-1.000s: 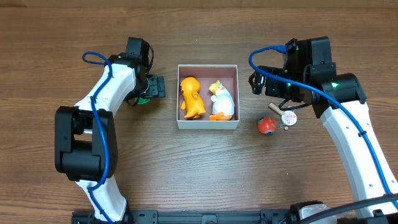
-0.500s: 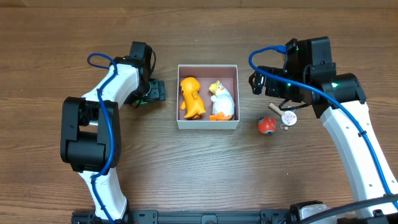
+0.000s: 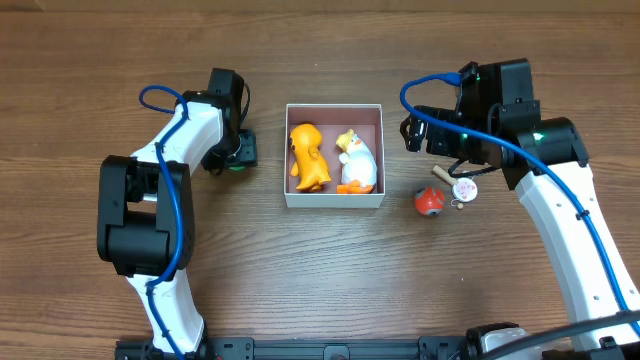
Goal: Pack container
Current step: 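Lift the green cap with the left gripper toward the box, then lower the green cap into the box behind the duck and release, then raise the left arm away from the box to the upper left, then lower the right gripper onto the wooden stick toy and grasp it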
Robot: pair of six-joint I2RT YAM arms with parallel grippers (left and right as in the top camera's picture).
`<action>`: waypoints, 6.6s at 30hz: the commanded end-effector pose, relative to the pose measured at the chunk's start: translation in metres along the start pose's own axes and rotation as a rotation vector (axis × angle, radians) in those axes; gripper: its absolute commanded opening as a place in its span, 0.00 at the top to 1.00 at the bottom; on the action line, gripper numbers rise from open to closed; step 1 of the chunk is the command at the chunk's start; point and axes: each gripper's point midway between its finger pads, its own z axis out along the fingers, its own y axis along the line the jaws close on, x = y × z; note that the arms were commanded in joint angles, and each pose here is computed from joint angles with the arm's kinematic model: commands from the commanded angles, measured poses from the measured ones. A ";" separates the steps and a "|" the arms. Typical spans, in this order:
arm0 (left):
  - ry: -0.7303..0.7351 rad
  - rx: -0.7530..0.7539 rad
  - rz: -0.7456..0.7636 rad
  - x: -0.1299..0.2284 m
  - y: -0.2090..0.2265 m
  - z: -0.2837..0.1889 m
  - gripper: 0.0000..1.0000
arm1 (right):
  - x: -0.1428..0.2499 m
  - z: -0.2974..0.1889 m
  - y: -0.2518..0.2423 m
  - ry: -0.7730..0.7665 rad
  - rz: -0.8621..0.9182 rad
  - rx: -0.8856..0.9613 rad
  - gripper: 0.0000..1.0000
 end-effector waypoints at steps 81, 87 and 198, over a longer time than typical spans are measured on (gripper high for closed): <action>-0.226 0.279 0.292 -0.017 -0.202 -0.179 0.00 | -0.008 -0.006 0.007 -0.025 -0.011 -0.015 0.00; -0.232 0.271 0.181 -0.035 -0.179 -0.178 0.00 | -0.008 -0.006 0.007 -0.025 -0.011 -0.015 0.00; -0.016 0.104 -0.420 -0.055 0.061 -0.155 0.00 | 0.033 0.114 -0.143 0.209 -0.402 0.531 0.00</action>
